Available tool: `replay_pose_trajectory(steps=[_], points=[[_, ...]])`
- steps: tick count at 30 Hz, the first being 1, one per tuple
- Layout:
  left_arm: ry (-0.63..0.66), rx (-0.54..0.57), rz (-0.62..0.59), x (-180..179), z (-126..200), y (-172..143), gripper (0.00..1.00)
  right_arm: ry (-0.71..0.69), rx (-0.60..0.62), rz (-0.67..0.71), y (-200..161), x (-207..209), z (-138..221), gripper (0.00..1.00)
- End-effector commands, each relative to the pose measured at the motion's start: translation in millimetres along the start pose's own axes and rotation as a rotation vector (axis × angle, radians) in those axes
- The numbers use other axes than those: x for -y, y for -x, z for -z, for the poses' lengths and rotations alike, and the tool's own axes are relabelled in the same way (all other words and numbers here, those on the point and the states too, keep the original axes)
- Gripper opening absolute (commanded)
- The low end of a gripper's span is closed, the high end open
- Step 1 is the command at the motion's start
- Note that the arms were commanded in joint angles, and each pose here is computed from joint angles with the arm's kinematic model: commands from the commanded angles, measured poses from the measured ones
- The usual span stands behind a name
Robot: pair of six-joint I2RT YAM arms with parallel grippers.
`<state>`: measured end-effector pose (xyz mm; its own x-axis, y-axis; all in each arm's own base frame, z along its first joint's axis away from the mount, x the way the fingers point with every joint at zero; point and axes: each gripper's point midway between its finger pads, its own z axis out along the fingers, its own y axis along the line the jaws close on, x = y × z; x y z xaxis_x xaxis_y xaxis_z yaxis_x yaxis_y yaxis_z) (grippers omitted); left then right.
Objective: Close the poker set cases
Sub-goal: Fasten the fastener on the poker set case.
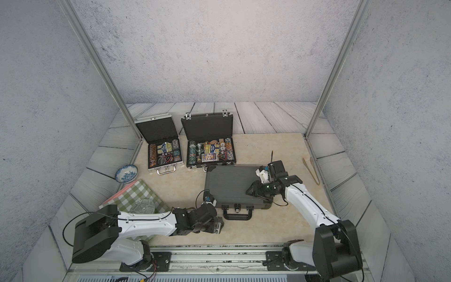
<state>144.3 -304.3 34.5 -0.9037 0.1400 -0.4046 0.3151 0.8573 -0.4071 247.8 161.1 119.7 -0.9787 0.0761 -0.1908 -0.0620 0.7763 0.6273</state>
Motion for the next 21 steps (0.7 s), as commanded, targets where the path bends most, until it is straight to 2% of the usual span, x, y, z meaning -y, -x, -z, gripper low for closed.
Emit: replay_pose_trajectory(steps=[1,15,21], points=[[-0.133,0.075,-0.013,27.2,-3.1,23.2,0.88,-0.183,-0.153,-0.136,-47.5,50.0,-11.6,0.46],[-0.229,0.085,0.012,48.0,-37.3,37.5,0.87,-0.184,-0.156,-0.150,-49.0,52.0,-13.8,0.46],[-0.343,0.135,0.069,63.8,-20.2,46.3,0.82,-0.186,-0.154,-0.146,-47.8,51.9,-13.4,0.46]])
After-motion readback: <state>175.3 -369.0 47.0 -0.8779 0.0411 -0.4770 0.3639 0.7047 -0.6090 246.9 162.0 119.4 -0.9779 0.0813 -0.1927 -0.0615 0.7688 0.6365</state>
